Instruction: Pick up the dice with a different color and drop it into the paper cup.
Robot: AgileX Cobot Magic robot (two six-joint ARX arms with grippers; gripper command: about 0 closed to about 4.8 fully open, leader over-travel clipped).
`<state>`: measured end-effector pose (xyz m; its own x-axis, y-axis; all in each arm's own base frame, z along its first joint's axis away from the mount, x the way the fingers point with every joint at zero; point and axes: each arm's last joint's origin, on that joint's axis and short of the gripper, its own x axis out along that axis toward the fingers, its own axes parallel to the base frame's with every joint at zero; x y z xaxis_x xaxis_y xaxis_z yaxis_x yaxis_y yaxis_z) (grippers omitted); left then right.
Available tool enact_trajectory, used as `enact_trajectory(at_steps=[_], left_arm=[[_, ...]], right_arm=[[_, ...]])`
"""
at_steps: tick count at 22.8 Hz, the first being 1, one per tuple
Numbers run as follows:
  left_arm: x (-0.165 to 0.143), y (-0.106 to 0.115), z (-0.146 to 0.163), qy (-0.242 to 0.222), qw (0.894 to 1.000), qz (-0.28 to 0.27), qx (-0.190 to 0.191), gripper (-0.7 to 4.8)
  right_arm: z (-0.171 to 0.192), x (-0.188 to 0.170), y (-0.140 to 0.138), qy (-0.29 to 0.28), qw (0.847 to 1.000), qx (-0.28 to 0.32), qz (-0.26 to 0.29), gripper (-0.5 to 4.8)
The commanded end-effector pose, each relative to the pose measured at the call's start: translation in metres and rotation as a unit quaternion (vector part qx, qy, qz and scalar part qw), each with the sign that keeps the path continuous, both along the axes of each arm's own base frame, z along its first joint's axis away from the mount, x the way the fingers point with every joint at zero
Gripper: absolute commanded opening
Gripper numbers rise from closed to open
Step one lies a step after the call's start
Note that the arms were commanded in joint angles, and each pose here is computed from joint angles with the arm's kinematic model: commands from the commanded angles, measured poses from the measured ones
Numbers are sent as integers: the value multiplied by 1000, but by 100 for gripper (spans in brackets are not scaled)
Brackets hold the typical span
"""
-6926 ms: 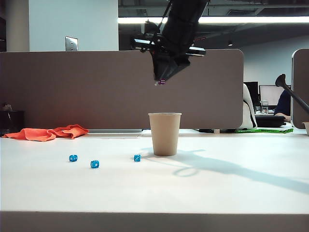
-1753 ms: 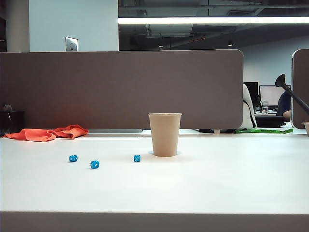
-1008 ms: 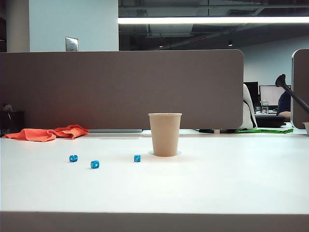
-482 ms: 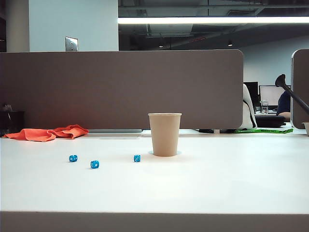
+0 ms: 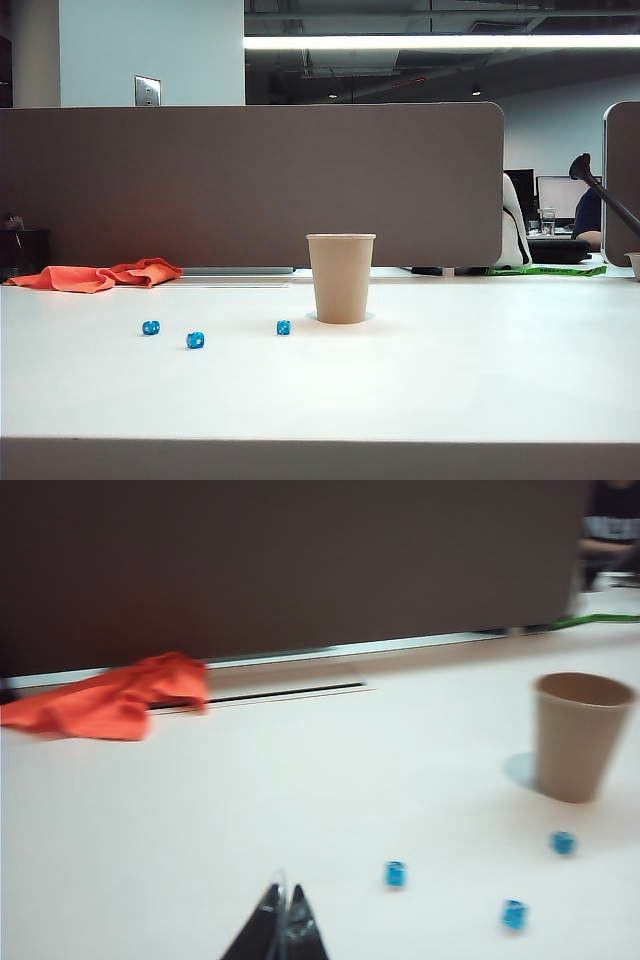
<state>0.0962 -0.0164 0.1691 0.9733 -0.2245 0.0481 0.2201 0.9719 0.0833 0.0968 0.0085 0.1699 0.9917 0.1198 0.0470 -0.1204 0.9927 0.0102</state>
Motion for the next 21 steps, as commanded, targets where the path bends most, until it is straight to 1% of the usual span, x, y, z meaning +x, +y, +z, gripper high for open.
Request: enact_trajectory(at_steps=[1, 3, 5, 9, 12, 16, 17, 21], left_arm=[[0, 2, 3, -11, 999, 34, 9, -6], [1, 5, 2, -10, 998, 58, 9, -6], [1, 7, 2, -10, 997, 71, 8, -6], [1, 14, 3, -12, 998, 68, 4, -6], [1, 19, 3, -10, 997, 71, -11, -6], [1, 20, 3, -8, 997, 73, -18, -6], [1, 20, 3, -6, 997, 72, -32, -6], [1, 20, 3, -4, 996, 71, -55, -6]], right_arm=[[1, 0, 0, -8, 1000, -1, 0, -5], [1, 0, 0, -8, 1000, -1, 0, -5], [1, 0, 0, -8, 1000, -1, 0, -5], [1, 0, 0, -8, 1000, -1, 0, -5], [1, 0, 0, -8, 1000, -1, 0, -5], [1, 0, 0, -8, 1000, -1, 0, -5], [1, 0, 0, -8, 1000, -1, 0, -5], [1, 0, 0, -9, 1000, -3, 0, -5]])
